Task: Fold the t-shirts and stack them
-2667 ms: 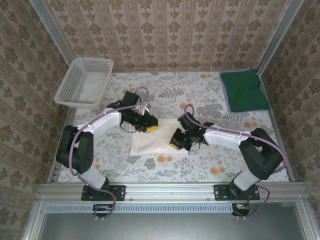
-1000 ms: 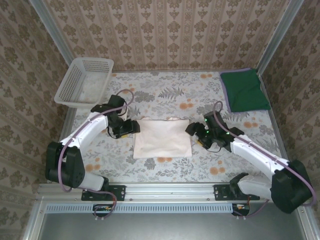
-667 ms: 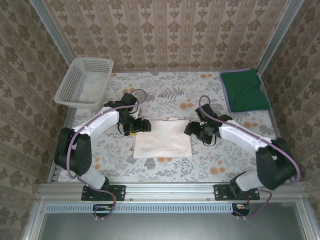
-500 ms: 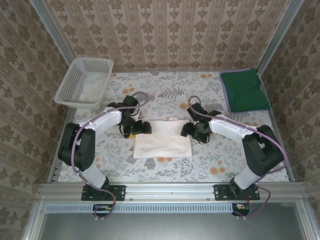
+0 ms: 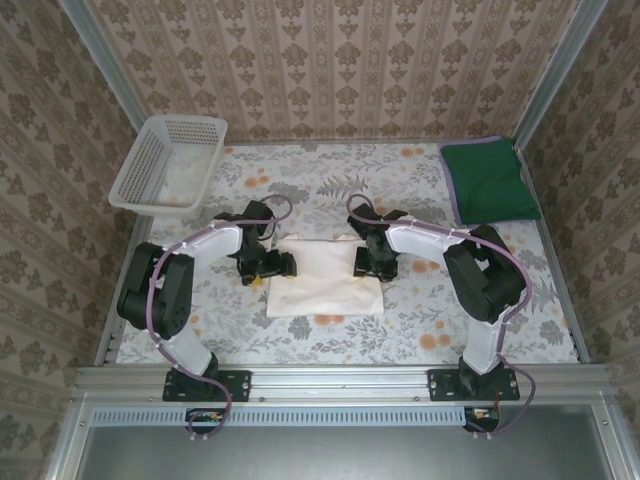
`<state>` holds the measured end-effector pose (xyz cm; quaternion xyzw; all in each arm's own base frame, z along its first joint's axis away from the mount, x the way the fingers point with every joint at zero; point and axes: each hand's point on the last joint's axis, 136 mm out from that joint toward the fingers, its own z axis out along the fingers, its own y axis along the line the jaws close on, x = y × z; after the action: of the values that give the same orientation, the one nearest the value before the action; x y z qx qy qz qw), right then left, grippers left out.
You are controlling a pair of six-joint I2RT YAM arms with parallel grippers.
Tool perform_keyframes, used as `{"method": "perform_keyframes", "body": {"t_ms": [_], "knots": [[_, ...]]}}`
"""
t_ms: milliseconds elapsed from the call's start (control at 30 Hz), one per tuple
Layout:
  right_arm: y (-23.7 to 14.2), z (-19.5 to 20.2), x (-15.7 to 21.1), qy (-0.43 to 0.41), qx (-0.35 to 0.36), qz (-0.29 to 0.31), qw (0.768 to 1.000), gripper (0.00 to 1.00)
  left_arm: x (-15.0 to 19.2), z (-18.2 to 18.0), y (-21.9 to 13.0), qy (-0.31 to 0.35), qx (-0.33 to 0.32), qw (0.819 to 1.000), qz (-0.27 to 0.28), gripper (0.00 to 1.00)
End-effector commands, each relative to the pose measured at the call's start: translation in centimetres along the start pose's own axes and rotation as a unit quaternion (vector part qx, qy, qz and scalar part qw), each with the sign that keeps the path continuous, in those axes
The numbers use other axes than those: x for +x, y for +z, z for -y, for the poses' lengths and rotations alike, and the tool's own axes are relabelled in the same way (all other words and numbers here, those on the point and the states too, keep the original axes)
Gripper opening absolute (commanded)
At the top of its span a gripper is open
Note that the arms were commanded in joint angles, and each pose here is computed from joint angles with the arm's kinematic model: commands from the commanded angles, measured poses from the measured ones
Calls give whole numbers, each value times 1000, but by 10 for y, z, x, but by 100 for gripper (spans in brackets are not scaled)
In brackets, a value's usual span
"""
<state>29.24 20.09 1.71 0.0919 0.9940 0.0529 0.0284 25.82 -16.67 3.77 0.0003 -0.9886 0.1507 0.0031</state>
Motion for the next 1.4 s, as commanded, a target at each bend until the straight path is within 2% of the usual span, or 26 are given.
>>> {"method": "perform_keyframes", "body": {"t_ms": [0,200,267,333,533,967,1233,1367], "knots": [[14,7,9,-9,24,-16,1000,37,-7,-5,-30,-5,-17,999,43,86],[4,1,-11,-27,30,26,999,14,-13,0,-72,3,-15,993,114,89],[-2,2,-21,-30,38,41,998,9,-12,0,-79,5,-14,992,128,89],[-7,3,-31,-26,42,54,997,1,-9,-2,-80,5,-13,991,132,90],[-26,9,-64,-26,54,85,995,0,5,-5,-74,-2,-4,993,116,90],[-100,73,-165,53,55,160,984,0,20,-4,-65,1,11,996,90,90],[-137,87,-234,76,57,193,977,0,16,-3,-64,6,6,997,73,91],[-144,91,-266,111,27,201,973,0,7,-5,-62,2,2,998,66,91]]}}
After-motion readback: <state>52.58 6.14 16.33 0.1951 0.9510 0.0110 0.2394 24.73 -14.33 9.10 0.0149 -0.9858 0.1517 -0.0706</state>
